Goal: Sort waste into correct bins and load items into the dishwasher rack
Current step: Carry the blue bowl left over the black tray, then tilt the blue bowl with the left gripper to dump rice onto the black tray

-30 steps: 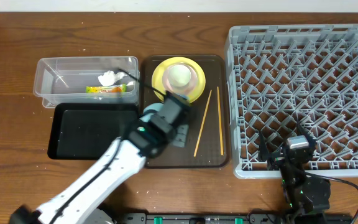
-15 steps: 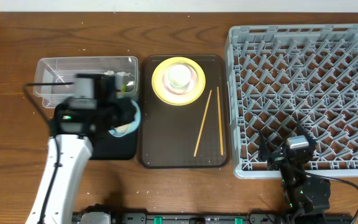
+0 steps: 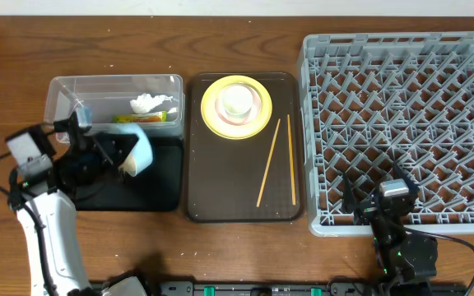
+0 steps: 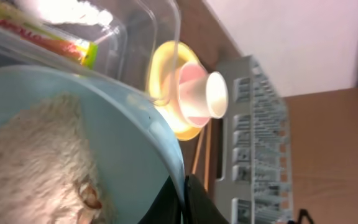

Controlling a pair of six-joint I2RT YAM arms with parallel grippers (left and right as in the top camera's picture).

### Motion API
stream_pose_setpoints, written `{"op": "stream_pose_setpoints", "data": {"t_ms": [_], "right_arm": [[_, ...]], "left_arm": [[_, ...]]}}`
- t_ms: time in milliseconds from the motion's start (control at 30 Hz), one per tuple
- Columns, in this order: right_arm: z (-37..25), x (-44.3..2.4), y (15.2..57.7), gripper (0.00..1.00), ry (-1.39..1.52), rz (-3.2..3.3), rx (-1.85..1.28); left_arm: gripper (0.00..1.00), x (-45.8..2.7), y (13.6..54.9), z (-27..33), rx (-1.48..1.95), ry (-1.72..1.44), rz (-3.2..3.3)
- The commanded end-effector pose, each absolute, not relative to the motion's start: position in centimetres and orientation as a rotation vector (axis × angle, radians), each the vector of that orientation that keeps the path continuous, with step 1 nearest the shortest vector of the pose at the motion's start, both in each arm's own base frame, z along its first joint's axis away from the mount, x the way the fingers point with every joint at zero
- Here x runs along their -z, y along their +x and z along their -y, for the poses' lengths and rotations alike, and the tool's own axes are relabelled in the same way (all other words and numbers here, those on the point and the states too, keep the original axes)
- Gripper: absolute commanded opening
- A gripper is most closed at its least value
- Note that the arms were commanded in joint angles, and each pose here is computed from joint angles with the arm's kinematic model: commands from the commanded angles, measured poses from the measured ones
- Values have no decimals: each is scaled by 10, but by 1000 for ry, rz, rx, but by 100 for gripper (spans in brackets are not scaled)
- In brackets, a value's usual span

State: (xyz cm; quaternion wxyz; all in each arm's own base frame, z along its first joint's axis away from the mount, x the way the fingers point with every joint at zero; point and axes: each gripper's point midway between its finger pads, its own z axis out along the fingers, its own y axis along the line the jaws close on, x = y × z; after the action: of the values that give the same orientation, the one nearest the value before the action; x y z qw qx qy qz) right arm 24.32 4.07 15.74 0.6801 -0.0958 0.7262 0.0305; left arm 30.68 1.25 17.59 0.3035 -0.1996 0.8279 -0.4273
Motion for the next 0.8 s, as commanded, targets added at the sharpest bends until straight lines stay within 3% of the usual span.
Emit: {"op": "stream_pose_setpoints", "data": {"t_ms": [0,767], "right_arm": [[-42,-157,243,99,-228,-1628,-65],[-42,-157,243,99,-228,-1628,-65]], "left_arm": [[6,-188,302,-10,1307,-460,-2068],[7,-162,307,-27,1696,-547,-1870]]}}
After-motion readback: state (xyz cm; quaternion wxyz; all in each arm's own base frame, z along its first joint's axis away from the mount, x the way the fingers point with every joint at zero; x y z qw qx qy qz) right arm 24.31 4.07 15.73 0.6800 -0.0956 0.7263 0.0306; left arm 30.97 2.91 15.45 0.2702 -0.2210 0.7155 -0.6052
